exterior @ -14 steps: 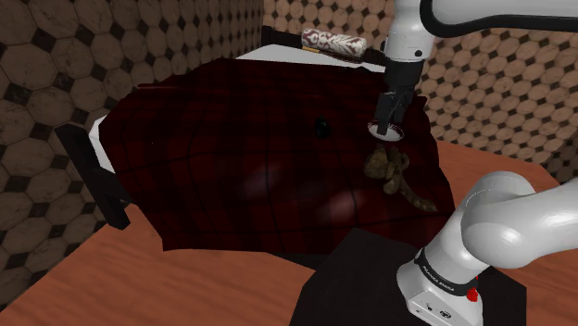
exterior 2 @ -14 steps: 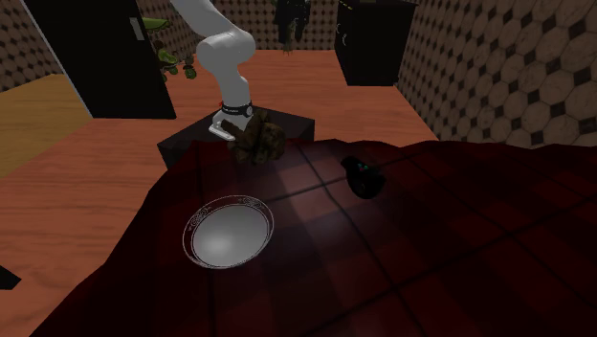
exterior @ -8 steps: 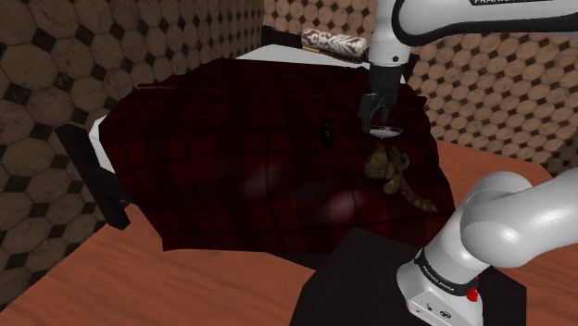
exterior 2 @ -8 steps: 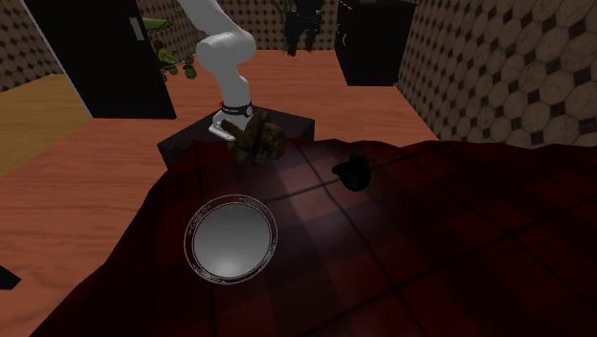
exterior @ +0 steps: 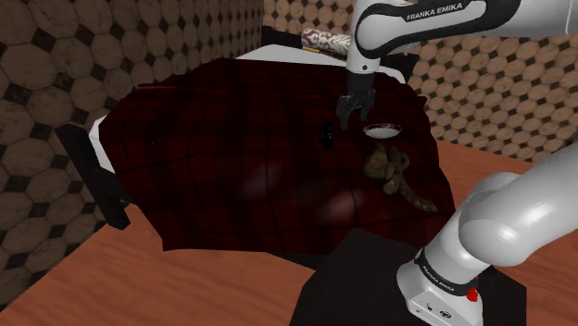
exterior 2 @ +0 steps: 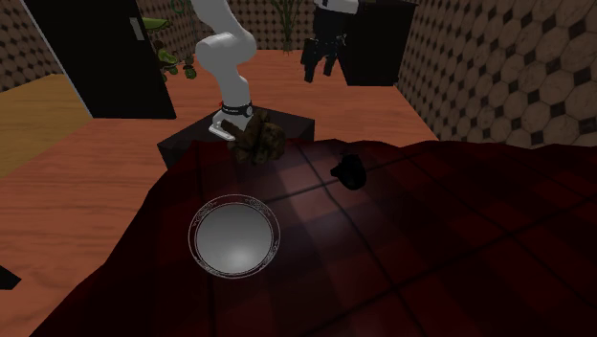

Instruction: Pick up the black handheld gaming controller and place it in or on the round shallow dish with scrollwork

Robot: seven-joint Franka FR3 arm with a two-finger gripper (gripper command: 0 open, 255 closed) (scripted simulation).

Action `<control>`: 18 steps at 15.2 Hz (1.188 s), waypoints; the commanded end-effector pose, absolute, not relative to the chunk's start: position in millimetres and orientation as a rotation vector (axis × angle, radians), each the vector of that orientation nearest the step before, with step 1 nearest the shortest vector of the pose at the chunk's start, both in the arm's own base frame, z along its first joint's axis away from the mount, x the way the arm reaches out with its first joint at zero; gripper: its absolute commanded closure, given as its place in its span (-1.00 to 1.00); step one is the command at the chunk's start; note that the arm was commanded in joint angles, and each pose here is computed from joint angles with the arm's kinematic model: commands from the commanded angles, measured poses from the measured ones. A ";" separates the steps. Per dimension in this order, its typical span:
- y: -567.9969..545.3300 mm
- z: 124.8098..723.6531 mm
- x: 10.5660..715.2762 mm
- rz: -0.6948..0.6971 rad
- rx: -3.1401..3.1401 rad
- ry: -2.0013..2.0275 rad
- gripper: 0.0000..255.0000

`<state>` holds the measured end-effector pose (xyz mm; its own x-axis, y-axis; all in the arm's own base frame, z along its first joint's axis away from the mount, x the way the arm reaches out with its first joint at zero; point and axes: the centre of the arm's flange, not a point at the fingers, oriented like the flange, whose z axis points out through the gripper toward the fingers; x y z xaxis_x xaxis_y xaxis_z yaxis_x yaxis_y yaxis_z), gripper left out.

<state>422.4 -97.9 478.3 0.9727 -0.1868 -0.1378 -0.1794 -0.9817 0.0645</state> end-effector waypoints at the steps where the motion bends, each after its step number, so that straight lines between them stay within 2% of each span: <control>1: -110.7 466.7 443.0 -0.217 3.067 -0.324 -1.00; 18: -245.5 372.5 594.7 -0.181 3.034 -0.646 -1.00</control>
